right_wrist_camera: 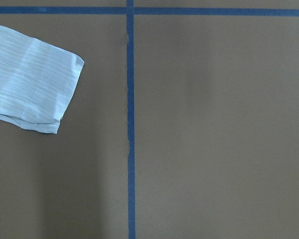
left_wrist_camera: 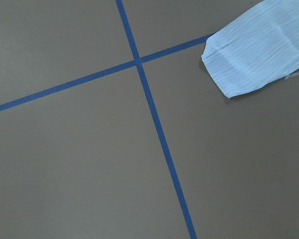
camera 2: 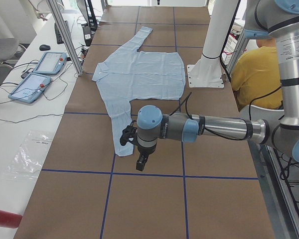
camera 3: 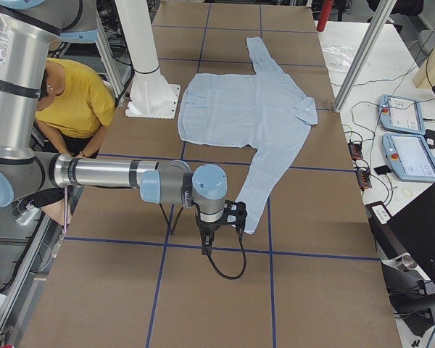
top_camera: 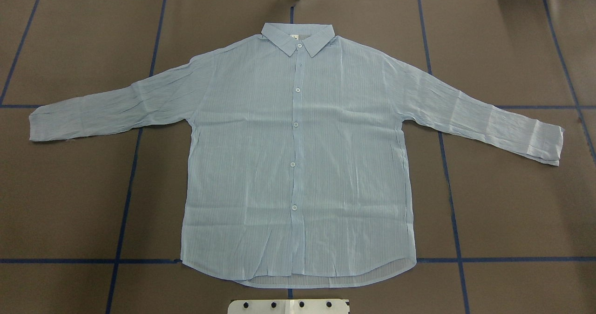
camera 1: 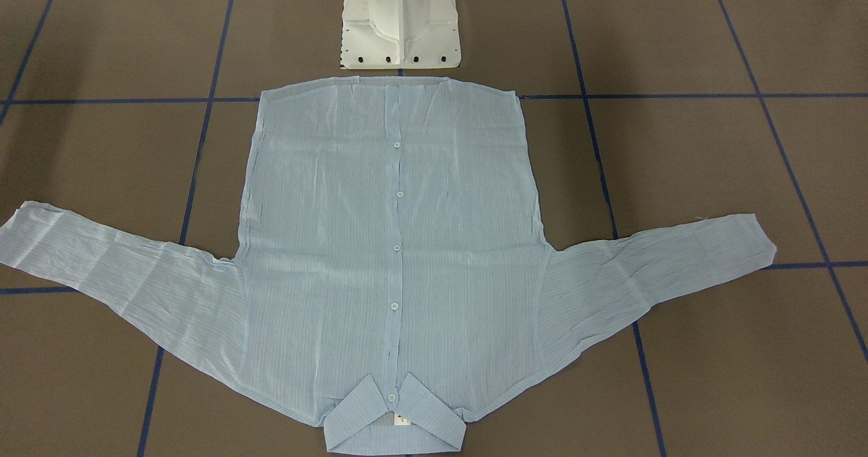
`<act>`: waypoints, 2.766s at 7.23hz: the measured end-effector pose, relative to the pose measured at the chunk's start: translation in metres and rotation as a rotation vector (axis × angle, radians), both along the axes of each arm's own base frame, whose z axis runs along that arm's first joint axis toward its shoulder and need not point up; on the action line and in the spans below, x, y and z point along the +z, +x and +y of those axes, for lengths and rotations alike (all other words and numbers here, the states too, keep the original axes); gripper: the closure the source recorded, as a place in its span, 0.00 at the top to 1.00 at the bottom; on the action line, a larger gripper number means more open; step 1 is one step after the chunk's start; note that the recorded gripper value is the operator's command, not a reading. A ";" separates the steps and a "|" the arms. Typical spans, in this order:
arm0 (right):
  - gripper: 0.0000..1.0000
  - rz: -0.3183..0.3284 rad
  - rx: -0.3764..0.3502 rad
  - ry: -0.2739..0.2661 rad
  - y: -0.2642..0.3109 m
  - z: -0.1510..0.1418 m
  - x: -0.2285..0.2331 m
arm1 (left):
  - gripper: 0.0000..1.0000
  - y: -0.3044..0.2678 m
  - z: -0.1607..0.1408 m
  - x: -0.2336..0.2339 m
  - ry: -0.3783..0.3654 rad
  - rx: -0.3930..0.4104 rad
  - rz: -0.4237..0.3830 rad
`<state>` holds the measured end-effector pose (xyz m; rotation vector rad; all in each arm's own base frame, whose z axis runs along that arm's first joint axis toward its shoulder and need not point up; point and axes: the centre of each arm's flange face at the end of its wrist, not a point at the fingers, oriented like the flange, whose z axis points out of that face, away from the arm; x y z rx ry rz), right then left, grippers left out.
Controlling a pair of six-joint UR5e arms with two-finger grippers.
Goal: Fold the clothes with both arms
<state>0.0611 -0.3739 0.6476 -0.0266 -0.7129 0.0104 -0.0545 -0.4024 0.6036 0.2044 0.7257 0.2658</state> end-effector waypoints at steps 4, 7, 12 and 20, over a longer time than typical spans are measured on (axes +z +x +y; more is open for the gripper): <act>1.00 -0.003 -0.003 0.037 0.000 -0.006 -0.015 | 1.00 0.000 0.001 -0.039 0.081 0.001 0.002; 1.00 -0.002 0.004 0.272 -0.001 -0.054 -0.081 | 1.00 0.002 -0.030 -0.090 0.295 -0.001 0.010; 0.98 -0.044 0.080 0.407 -0.028 -0.097 -0.048 | 1.00 0.003 -0.082 -0.110 0.439 -0.017 0.031; 0.71 -0.153 0.319 0.205 -0.179 -0.076 0.039 | 1.00 0.003 -0.079 -0.111 0.445 -0.016 0.031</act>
